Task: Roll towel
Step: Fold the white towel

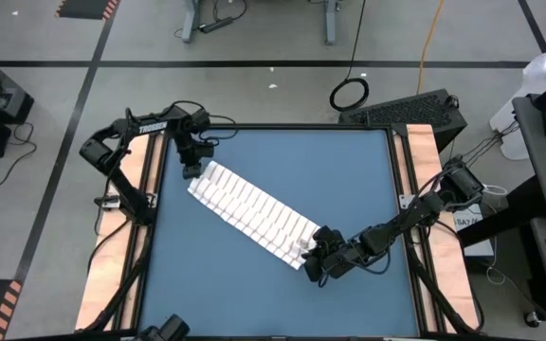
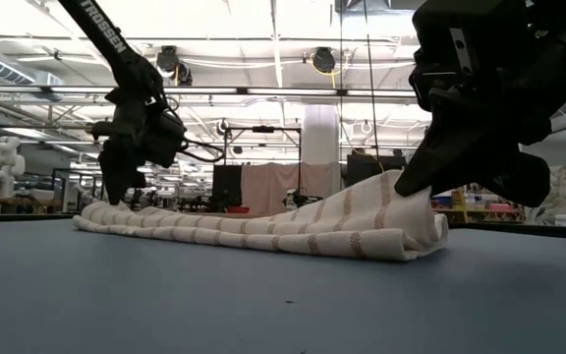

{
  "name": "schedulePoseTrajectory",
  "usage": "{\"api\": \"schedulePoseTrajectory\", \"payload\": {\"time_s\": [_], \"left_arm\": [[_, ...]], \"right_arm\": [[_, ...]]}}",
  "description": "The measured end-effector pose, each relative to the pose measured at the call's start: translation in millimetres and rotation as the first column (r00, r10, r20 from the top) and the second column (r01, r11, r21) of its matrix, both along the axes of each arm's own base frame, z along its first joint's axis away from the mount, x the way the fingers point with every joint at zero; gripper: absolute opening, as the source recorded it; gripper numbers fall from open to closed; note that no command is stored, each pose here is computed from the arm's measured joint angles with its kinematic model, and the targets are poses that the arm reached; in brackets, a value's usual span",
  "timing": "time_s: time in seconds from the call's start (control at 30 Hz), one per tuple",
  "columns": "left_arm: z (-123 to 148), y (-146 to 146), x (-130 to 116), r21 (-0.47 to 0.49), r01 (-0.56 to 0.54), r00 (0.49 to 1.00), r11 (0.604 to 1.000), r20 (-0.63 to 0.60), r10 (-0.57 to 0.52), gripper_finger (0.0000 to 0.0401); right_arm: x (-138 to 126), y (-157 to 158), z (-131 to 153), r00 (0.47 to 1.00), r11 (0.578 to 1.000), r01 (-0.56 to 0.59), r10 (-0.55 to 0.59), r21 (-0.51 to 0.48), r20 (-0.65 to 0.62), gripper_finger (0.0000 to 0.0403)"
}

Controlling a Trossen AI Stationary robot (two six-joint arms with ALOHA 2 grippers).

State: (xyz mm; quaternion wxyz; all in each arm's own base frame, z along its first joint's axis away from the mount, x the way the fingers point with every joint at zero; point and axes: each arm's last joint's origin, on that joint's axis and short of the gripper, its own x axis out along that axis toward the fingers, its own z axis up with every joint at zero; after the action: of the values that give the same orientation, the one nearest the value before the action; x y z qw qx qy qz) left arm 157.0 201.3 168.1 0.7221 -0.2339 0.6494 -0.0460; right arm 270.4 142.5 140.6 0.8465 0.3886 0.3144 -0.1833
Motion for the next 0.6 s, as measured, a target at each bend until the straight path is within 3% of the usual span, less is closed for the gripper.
{"api": "schedulePoseTrajectory", "payload": {"time_s": [0.13,0.27,0.43,0.6], "left_arm": [[3.4,-2.3,-1.7,-0.022,-0.024,0.999,0.999,-0.026,0.024,0.0012],[24.6,-3.6,-2.6,-0.009,-0.064,0.998,0.998,-0.028,0.063,0.0005],[70.8,-5.7,-3.1,0.117,-0.105,0.989,0.988,0.112,0.091,0.0003],[109.3,-8.1,-0.9,0.260,-0.126,0.958,0.957,0.283,0.049,0.0002]], "right_arm": [[-0.2,-0.1,1.4,1.000,1.000,0.004,-0.004,0.010,0.003,0.0004],[-2.6,-0.4,16.0,0.999,0.996,-0.034,0.032,0.083,0.026,0.0004],[-13.3,-6.0,47.1,0.996,0.990,-0.042,0.031,0.137,0.083,0.0004],[-31.2,-21.1,72.1,0.997,0.990,-0.009,-0.001,0.143,0.072,0.0004]]}}
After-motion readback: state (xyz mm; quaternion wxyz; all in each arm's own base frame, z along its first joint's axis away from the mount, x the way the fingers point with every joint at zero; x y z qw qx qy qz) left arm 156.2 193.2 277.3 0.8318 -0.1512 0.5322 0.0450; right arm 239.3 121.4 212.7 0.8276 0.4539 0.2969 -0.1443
